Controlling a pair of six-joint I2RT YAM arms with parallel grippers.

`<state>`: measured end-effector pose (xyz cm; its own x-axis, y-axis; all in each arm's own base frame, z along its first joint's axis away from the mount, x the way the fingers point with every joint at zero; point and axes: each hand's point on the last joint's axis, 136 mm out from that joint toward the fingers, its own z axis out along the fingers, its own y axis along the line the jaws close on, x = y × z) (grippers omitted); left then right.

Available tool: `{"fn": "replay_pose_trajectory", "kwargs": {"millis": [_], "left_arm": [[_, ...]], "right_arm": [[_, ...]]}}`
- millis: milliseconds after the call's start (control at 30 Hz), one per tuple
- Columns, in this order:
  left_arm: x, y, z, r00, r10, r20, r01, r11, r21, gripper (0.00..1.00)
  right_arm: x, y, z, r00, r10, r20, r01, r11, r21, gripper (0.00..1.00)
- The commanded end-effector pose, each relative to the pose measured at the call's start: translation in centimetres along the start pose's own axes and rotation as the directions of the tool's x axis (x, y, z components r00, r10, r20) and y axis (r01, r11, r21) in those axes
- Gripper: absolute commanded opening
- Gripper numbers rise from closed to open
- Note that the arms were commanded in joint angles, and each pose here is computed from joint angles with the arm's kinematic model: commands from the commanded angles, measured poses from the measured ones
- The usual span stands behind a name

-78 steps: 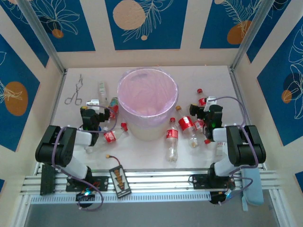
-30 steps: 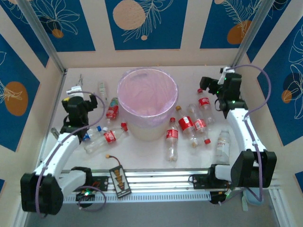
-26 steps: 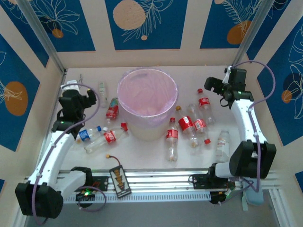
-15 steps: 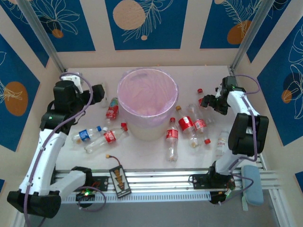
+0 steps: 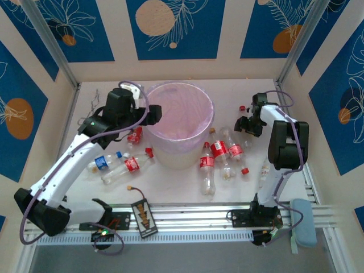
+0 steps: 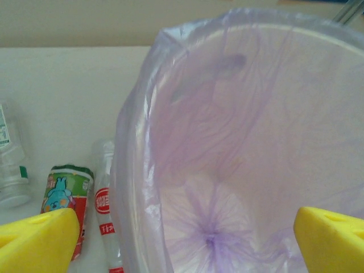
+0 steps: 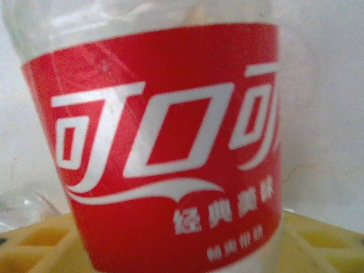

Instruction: Put the plastic bottles in the bin

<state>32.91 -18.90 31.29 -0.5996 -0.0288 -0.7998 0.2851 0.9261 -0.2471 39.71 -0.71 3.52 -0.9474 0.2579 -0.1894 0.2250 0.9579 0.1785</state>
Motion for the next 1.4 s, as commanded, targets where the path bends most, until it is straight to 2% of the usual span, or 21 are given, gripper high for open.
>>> {"fn": "replay_pose_trajectory", "kwargs": {"millis": [0, 200, 300, 500, 633, 767, 867, 967, 1200, 1367], "left_arm": [[-1.0, -0.2, -0.5, 0.999, 0.036, 0.025, -0.035, 0.999, -0.029, 0.93], [-0.7, -0.7, 0.3, 1.000, 0.019, 0.022, -0.019, 1.000, -0.008, 0.80], [-0.8, -0.7, 0.4, 0.999, 0.012, 0.032, -0.011, 1.000, -0.009, 0.78], [-0.5, -0.8, 1.0, 0.999, -0.002, 0.032, 0.002, 1.000, -0.001, 0.78], [-0.4, -0.7, 1.2, 0.999, -0.008, 0.044, 0.008, 1.000, -0.001, 0.78], [0.1, -0.6, 1.9, 0.999, -0.017, 0.041, 0.018, 1.000, -0.004, 0.78], [0.4, -0.8, 2.5, 0.998, -0.033, 0.044, 0.033, 0.999, 0.007, 0.78], [0.6, -1.1, 2.9, 0.998, -0.044, 0.050, 0.043, 0.999, 0.020, 0.80], [1.5, -1.0, 3.6, 0.998, -0.044, 0.033, 0.044, 0.999, 0.018, 0.81], [1.5, -1.1, 3.6, 0.998, -0.051, 0.045, 0.050, 0.998, 0.029, 0.80]], "right_arm": [[-1.4, 0.2, -0.3, 0.999, -0.005, 0.048, 0.004, 1.000, 0.011, 0.59], [-2.1, 0.2, -2.1, 0.996, -0.024, 0.090, 0.022, 0.999, 0.024, 0.50], [-2.9, 0.3, -3.9, 0.991, -0.032, 0.133, 0.028, 0.999, 0.031, 0.46], [-5.4, 1.9, -10.6, 0.954, -0.025, 0.298, 0.042, 0.998, -0.050, 0.45], [-5.6, 5.4, -17.2, 0.910, -0.024, 0.413, 0.107, 0.978, -0.180, 0.45], [-3.7, 12.3, -24.9, 0.860, -0.030, 0.510, 0.276, 0.867, -0.414, 0.45], [-1.1, 16.5, -30.2, 0.802, -0.098, 0.589, 0.420, 0.794, -0.439, 0.45], [1.9, 19.9, -33.8, 0.756, -0.176, 0.631, 0.536, 0.719, -0.442, 0.44], [7.9, 26.1, -35.7, 0.686, -0.356, 0.634, 0.704, 0.547, -0.454, 0.44], [8.6, 28.3, -33.7, 0.674, -0.429, 0.602, 0.726, 0.533, -0.434, 0.44]]}}
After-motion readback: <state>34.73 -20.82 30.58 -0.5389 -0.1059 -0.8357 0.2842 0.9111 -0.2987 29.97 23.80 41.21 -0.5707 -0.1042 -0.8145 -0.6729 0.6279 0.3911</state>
